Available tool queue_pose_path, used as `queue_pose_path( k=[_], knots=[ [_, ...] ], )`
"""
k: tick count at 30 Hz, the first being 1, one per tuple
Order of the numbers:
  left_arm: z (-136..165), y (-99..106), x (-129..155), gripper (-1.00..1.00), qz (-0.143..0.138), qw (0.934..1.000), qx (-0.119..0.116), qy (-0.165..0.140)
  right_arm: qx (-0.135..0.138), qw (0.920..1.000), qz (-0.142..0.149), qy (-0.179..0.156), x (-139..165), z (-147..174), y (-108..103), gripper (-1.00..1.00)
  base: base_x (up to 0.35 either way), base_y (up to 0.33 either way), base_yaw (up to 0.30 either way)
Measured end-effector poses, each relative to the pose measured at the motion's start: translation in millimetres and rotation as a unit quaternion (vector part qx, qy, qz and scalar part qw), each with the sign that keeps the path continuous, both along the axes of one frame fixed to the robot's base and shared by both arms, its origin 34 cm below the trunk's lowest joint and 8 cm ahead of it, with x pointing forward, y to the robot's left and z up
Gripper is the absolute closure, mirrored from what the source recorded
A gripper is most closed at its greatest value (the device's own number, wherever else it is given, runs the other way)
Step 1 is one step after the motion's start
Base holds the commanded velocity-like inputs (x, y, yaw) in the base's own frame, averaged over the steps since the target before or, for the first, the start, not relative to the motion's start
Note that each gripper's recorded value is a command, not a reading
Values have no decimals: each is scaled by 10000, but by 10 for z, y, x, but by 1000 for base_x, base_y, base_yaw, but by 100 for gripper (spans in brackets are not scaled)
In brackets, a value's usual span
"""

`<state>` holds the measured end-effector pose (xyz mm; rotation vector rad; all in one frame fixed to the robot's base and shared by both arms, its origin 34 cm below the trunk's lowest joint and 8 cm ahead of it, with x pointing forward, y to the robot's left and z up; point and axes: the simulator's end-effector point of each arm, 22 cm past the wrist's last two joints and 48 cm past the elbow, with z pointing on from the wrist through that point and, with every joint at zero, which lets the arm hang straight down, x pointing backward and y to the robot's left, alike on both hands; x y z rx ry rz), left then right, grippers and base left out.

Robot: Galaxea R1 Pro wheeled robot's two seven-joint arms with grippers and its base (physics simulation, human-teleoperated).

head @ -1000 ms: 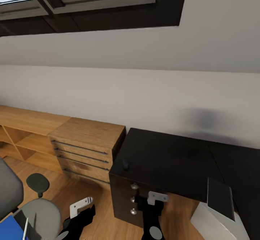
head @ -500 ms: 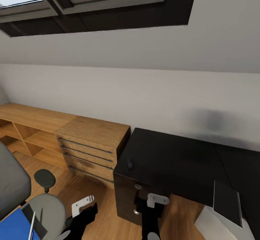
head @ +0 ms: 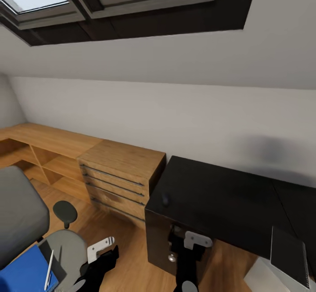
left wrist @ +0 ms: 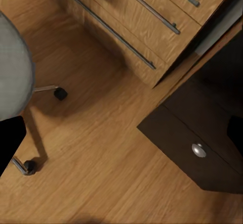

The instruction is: In the bedroom, organize the workspace by keeping the computer under the desk, ensuring the monitor is on the desk, placing the keyboard on the desk next to the monitor, placing the mouse on the desk next to the keyboard, moving the folder from the swivel chair onto the desk next to the mouse, stacking the notebook on top of the folder with the pen on top of the notebook, and positioning the swivel chair next to the desk.

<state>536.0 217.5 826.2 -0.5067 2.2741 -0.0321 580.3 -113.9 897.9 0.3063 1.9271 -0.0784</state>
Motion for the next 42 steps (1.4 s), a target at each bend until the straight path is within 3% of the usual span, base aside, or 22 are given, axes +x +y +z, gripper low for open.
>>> queue_pose_path(
  k=[11, 12, 16, 23, 30, 33, 36, 39, 42],
  knots=[
    [-4, 1, -1, -100, 3, 10000, 1, 4, -289, 9990, -325, -79, -45, -74, -179, -100, 0, 0, 275],
    [-5, 1, -2, -100, 3, 10000, 1, 6, -195, 9980, -448, -412, -21, 16, -216, -100, 0, 0, 275],
    [-14, 1, -4, -100, 3, 10000, 1, 17, -165, 9974, -490, -499, -14, 34, -234, -100, 0, 0, 268],
    [-25, 1, -8, -100, 3, 10000, 3, 32, -285, 9967, -463, -597, -1, 74, -249, -100, 0, 0, 97],
    [-39, 7, -16, -100, 12, 10000, 20, 54, -906, 9944, -12, -550, 36, 7, -119, -100, 0, 0, 6],
    [-44, 11, -19, -100, 22, 10000, 25, 63, -1298, 9879, 540, -653, 478, 277, 85, -100, 0, 0, 0],
    [-47, 12, -21, -100, 24, 10000, 25, 67, -1600, 9827, 758, -537, 986, 467, 40, -100, 0, 0, 0],
    [-50, 7, -22, -100, 19, 10000, 16, 70, -1682, 9845, 447, -217, 1430, 501, -322, -100, 0, 0, 0],
    [-78, -1, -36, -100, 12, 9999, 12, 105, -1499, 9884, -5, 234, 1891, 487, -736, -100, 0, 0, 0]
  ],
)
